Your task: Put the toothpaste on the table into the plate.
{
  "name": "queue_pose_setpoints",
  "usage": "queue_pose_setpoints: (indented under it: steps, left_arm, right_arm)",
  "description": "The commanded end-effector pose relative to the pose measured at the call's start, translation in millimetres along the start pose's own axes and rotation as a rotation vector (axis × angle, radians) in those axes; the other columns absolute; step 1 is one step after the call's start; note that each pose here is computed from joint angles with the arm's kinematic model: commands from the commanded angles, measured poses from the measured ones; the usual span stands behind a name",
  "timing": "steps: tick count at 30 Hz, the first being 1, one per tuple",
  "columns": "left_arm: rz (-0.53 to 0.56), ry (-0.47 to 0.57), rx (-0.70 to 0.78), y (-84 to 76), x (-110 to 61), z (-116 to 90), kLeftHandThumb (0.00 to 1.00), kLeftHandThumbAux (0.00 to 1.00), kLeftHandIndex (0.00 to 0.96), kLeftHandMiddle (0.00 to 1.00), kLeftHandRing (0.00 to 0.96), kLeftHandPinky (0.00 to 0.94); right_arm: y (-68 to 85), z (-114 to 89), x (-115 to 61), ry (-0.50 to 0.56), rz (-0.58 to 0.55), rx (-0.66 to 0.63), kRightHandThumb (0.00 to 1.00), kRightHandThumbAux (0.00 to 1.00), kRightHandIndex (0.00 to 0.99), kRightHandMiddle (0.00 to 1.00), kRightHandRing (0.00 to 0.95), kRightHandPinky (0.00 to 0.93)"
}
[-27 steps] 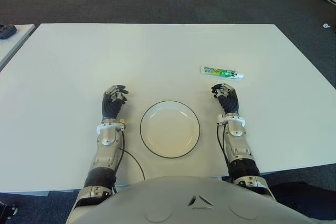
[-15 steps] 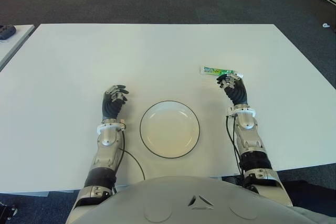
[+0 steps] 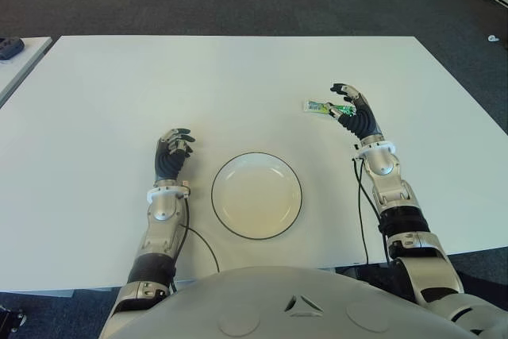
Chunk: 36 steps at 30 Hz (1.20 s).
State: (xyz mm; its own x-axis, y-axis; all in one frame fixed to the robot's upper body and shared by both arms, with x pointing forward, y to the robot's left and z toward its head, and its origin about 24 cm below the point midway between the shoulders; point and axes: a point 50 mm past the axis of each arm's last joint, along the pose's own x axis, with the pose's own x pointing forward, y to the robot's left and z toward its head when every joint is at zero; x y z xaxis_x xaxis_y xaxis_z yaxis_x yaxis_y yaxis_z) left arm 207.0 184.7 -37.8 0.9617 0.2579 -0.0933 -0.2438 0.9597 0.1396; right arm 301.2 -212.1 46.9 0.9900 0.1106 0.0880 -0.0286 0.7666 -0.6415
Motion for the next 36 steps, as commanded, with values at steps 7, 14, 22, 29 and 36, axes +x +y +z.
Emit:
queue_pose_setpoints:
  steps: [7,14,22,29,36]
  left_arm:
    - [0.000,0.091,0.013,-0.8,-8.6,-15.3,0.833,0.680,0.396,0.515,0.655,0.641]
    - [0.002,0.088,0.009,-1.2,-9.7,-14.5,0.833,0.680,0.397,0.513,0.651,0.627]
    - [0.003,0.084,0.001,-1.8,-11.2,-13.6,0.833,0.680,0.398,0.512,0.653,0.642]
    - [0.012,0.097,0.004,0.5,-12.2,-16.4,0.832,0.680,0.398,0.510,0.649,0.631]
    - [0.017,0.099,0.009,1.6,-13.5,-16.4,0.833,0.680,0.400,0.507,0.644,0.625]
  right_arm:
    - [-8.3,-2.5,36.8,0.096,0.117,-0.294,0.389,0.428,0.001,0.013,0.009,0.005]
    - [-15.7,2.7,54.5,0.143,0.182,-0.385,0.413,0.330,0.000,0.000,0.000,0.000]
    - [-30.3,4.2,71.4,0.216,0.270,-0.481,0.482,0.256,0.000,0.000,0.000,0.000]
    - [-33.9,1.1,76.0,0.238,0.311,-0.587,0.532,0.239,0.000,0.000,0.000,0.000]
    - [-27.5,-7.9,71.8,0.241,0.351,-0.697,0.553,0.224,0.000,0.000,0.000,0.000]
